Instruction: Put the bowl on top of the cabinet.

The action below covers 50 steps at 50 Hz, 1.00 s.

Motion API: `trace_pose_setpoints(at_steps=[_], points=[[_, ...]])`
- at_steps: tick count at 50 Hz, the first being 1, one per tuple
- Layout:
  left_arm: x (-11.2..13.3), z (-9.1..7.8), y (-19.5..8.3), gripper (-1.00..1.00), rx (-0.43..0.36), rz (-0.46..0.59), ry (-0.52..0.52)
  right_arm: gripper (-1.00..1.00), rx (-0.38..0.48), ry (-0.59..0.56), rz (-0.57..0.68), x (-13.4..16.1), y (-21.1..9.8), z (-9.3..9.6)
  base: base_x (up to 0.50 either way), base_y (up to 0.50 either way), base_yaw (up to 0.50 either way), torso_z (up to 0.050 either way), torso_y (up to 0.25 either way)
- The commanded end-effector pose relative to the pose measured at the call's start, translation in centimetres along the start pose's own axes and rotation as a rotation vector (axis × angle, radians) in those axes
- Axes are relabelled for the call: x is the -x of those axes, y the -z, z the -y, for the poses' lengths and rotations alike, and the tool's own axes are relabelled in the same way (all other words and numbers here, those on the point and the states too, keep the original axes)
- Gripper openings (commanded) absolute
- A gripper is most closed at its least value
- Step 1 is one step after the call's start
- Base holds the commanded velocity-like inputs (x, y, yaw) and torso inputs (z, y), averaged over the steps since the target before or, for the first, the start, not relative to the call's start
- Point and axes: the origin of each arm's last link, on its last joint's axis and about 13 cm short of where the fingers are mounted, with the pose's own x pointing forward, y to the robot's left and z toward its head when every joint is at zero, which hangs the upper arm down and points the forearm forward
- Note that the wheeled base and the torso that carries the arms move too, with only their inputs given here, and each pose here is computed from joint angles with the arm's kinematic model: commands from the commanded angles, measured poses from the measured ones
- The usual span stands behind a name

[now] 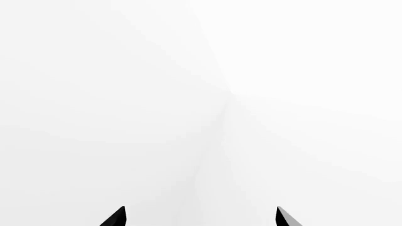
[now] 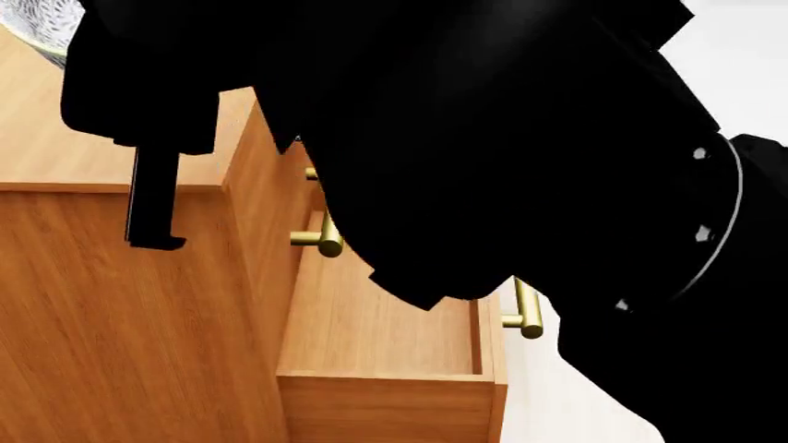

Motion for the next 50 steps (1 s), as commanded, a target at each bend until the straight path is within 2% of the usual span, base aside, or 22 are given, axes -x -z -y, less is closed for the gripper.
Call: trace_pose_setpoints(at_steps=[1, 19, 50], points=[[0.0, 0.0, 0.0, 1.0, 0.0, 0.0, -0.001, -1.0, 0.019, 0.02, 0.008, -0.8, 0.2, -0.5, 0.0, 0.0, 0.0, 0.0, 0.0], [0.0, -0.1, 0.0, 1.0, 0.001, 0.001, -0.002, -1.0, 0.005, 0.012, -0.039, -1.7, 1.6, -0.9, 0.0, 0.0, 0.0, 0.0, 0.0], [0.0, -0.1, -0.1, 1.0, 0.002, 0.002, -0.002, -1.0, 0.003, -0.006, -0.058, -2.1, 2.2, -1.5, 0.0, 0.0, 0.0, 0.0, 0.001]])
